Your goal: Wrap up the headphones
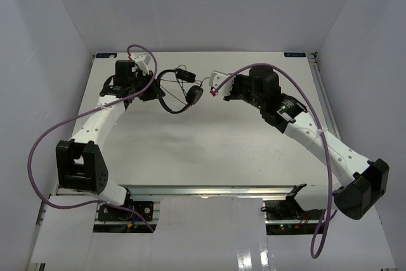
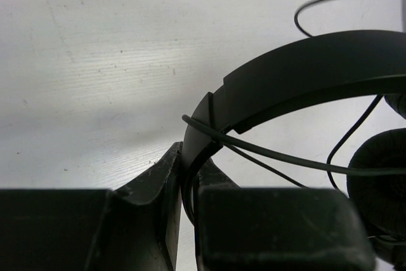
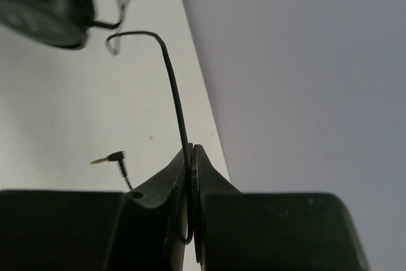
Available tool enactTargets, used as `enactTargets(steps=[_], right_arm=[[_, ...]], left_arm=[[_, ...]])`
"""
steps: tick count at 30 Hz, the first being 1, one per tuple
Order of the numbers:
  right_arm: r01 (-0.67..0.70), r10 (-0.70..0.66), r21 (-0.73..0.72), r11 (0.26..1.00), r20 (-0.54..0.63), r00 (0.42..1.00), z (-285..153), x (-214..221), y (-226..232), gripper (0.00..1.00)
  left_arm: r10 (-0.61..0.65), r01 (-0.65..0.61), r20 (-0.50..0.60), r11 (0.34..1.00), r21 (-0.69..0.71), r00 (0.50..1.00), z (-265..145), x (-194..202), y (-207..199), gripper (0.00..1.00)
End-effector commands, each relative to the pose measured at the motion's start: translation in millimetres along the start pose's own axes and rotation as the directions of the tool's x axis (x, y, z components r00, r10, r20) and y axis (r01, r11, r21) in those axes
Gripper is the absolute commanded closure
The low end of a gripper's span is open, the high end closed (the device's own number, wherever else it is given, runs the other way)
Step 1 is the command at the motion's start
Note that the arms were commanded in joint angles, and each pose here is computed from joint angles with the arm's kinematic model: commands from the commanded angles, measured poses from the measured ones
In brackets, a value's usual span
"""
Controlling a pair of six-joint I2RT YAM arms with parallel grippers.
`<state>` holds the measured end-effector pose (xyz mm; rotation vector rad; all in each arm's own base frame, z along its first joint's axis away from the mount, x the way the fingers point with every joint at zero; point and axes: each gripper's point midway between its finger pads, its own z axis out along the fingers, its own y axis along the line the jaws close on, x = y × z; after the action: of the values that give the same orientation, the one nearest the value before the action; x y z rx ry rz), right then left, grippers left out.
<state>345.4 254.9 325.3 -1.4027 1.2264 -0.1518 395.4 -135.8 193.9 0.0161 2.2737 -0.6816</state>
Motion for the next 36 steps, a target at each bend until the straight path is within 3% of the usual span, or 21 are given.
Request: enactTargets(steps=[1, 12, 24, 36], right_arm=[[-0.035, 0.05, -0.162, 0.986, 0.086, 0.995, -11, -11, 38, 0.92], [0.04, 0.018, -0.335, 0.941, 0.169, 0.985, -28, -31, 75, 0.92], [0.219, -0.105, -0.332, 0.918, 0.328, 0.939, -12, -130, 76, 0.92], [0.263, -0.154, -0.357, 0.896, 0.305, 0.94, 2, -126, 100, 0.92]], left_arm=[[-0.072, 0.057, 0.142, 0.993, 0.106, 0.987, -33, -53, -26, 1.0], [-0.233, 0.224, 0.23, 0.973, 0.062, 0.945, -30, -99, 8, 1.0], [-0.288, 0.305, 0.226, 0.951, -0.043, 0.93, 15, -97, 45, 1.0], [-0.359, 0.34, 0.181, 0.931, 0.131, 0.916, 22, -104, 15, 1.0]])
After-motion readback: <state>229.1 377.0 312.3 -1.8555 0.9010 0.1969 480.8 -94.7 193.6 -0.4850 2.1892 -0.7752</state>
